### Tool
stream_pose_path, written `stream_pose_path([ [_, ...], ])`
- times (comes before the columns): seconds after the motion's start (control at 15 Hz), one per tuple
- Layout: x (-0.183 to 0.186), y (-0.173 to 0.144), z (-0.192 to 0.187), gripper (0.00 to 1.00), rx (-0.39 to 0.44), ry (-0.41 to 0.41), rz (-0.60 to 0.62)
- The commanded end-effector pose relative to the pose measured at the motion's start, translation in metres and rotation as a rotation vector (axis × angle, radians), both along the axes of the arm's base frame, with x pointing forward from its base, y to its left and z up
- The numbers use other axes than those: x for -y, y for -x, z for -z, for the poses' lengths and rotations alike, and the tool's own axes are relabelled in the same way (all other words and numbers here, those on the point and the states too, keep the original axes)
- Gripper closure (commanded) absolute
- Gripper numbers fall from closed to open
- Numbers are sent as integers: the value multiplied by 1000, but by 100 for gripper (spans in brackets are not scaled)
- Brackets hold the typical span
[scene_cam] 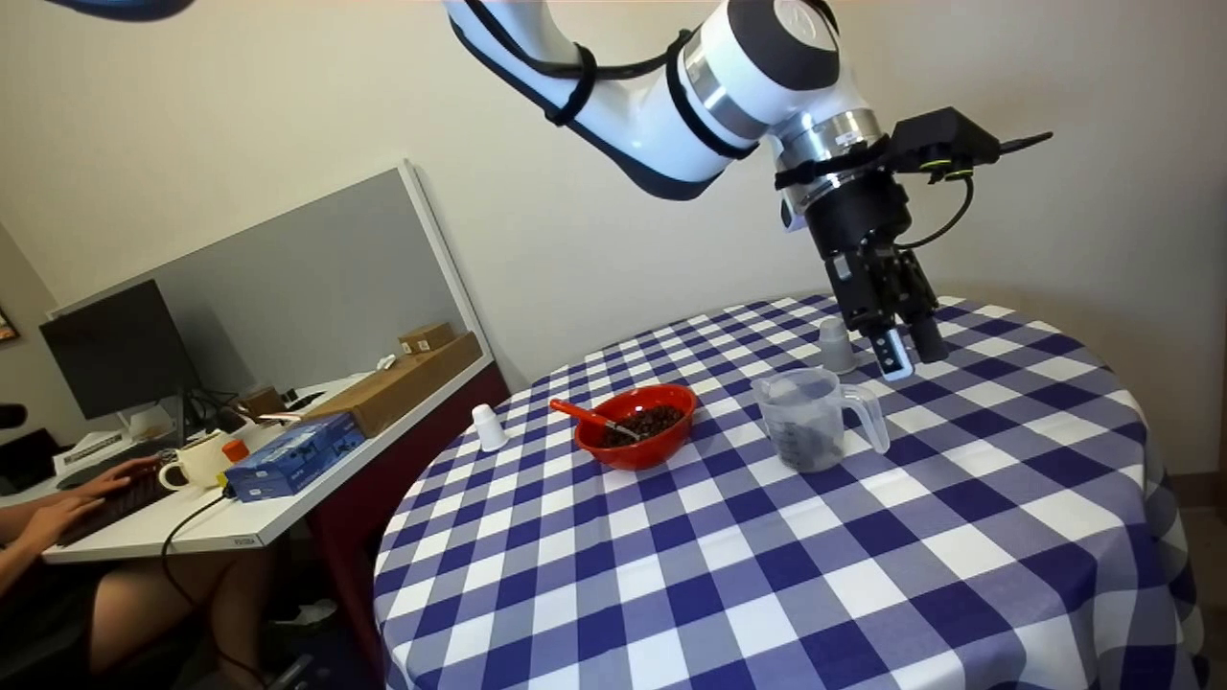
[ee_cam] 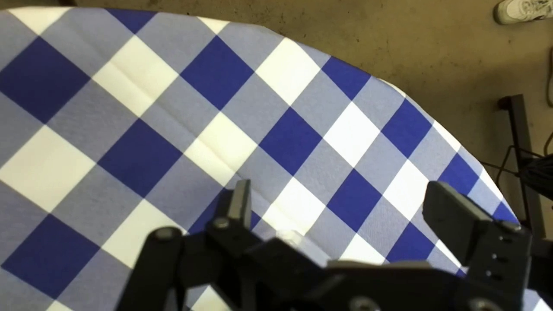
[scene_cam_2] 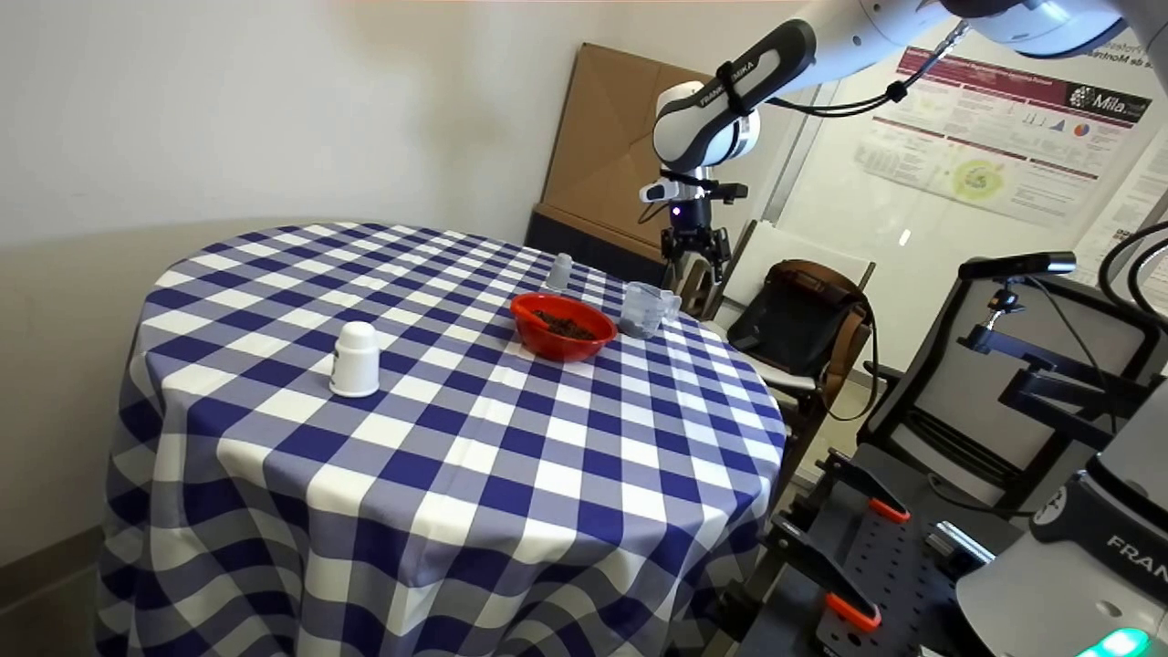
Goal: Pour the contents from the clear jar into the red bowl then put the clear jar on the table
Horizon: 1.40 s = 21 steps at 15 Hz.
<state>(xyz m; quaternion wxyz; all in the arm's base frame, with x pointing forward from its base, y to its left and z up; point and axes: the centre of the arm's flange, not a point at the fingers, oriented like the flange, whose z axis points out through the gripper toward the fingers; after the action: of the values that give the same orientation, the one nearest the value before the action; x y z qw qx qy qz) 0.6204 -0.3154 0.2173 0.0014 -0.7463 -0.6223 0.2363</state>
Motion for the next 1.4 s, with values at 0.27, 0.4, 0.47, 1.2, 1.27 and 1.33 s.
stream_pose_path([
  [0.27, -27, -7, 19, 0, -4, -11, -27],
  [0.4, -35, -8, 27, 0, -13, -14, -36],
  [0.47, -39, -9, 30, 0, -16, -16, -40],
  [1.2, -57, -10, 38, 45, -2, -22, -63],
  [1.27, -57, -10, 38, 51, -1, -22, -63],
  [1.33, -57, -9, 39, 61, 1, -22, -62],
])
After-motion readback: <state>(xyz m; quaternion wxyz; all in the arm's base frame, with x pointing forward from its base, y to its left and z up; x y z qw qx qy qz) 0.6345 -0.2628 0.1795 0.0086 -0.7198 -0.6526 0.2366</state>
